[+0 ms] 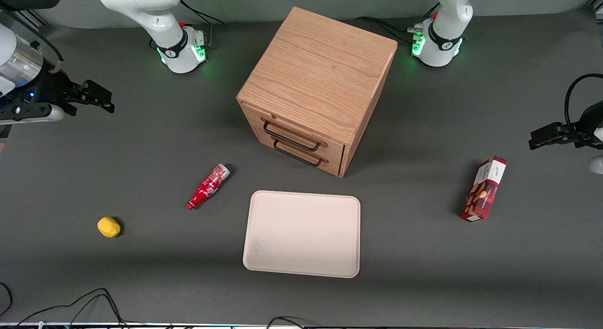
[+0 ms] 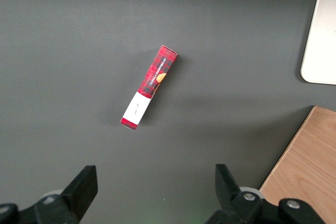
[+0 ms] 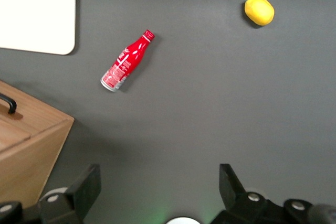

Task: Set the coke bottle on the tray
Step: 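Move the open right gripper down over the red Coca-Cola bottle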

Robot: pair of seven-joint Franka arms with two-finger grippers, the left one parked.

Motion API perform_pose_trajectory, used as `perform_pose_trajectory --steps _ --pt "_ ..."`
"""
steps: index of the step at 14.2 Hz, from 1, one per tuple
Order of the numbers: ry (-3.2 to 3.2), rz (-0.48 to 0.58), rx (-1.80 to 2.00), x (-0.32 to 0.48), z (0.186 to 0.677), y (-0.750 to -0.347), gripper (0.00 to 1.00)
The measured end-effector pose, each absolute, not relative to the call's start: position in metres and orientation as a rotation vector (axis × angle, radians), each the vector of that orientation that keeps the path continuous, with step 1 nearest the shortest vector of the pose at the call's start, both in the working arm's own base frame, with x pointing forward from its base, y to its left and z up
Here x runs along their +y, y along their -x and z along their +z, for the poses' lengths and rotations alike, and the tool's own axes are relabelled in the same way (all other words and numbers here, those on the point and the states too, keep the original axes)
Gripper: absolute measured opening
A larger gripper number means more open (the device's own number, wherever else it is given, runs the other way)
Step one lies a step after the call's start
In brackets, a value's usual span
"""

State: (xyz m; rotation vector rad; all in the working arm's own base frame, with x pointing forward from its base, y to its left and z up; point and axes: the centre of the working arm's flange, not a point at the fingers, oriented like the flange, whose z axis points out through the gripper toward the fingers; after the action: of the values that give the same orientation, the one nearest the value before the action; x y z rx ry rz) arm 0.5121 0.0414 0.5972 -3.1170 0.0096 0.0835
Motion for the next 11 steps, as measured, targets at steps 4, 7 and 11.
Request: perform_pose_trajectory --steps 4,7,11 --pt "3.1 0.083 0.336 0.089 0.554 -0.541 1.0" --pt "3.073 0.098 0.529 0.13 0.505 -0.558 1.0" --pt "3.021 0.094 0.735 0.152 0.413 -0.56 1.0"
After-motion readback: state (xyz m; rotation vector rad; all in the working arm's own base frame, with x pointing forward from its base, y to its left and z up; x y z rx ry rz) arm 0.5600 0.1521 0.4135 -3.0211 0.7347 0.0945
